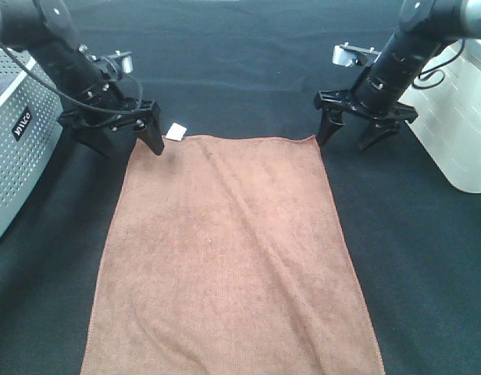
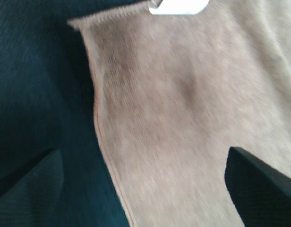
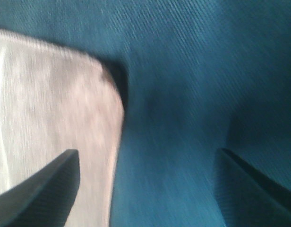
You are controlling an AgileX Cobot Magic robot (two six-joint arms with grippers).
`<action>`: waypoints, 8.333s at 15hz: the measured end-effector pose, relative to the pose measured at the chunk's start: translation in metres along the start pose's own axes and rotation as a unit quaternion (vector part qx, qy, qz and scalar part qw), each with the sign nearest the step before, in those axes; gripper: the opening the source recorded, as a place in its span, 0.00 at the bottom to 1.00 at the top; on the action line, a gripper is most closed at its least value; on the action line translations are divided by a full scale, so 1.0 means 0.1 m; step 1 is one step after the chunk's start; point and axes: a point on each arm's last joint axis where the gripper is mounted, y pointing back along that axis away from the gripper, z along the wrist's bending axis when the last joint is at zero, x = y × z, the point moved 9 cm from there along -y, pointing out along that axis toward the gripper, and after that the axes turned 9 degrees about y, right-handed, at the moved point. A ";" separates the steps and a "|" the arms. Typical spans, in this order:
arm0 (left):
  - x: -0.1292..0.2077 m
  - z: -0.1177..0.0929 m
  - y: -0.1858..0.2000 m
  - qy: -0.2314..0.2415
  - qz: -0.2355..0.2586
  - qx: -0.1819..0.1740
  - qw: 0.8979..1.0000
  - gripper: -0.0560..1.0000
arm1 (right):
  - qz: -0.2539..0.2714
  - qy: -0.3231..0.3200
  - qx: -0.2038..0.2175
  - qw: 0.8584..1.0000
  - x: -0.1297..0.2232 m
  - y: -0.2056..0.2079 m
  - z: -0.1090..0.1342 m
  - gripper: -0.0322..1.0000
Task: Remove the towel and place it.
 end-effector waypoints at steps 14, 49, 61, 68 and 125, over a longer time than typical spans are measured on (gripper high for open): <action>-0.10 0.10 -0.23 0.000 -0.021 -0.009 1.000 0.87 | -0.033 0.008 -0.002 0.999 -0.15 -0.33 0.08 0.72; -1.11 -0.56 0.47 -0.110 -0.270 -0.006 0.956 0.06 | -0.313 0.122 0.149 0.930 -1.30 0.40 0.04 0.03; -1.36 -0.53 0.49 -0.131 -0.345 -0.021 0.929 0.06 | -0.375 0.120 0.162 0.905 -1.50 0.40 -0.06 0.03; -1.39 -0.41 0.17 -0.124 -0.357 -0.026 0.926 0.06 | -0.360 0.118 0.161 0.911 -1.46 -0.10 -0.17 0.03; 0.29 0.45 2.93 0.032 -0.171 -0.158 0.972 0.82 | -0.123 -0.044 0.071 0.989 0.97 2.80 0.24 0.72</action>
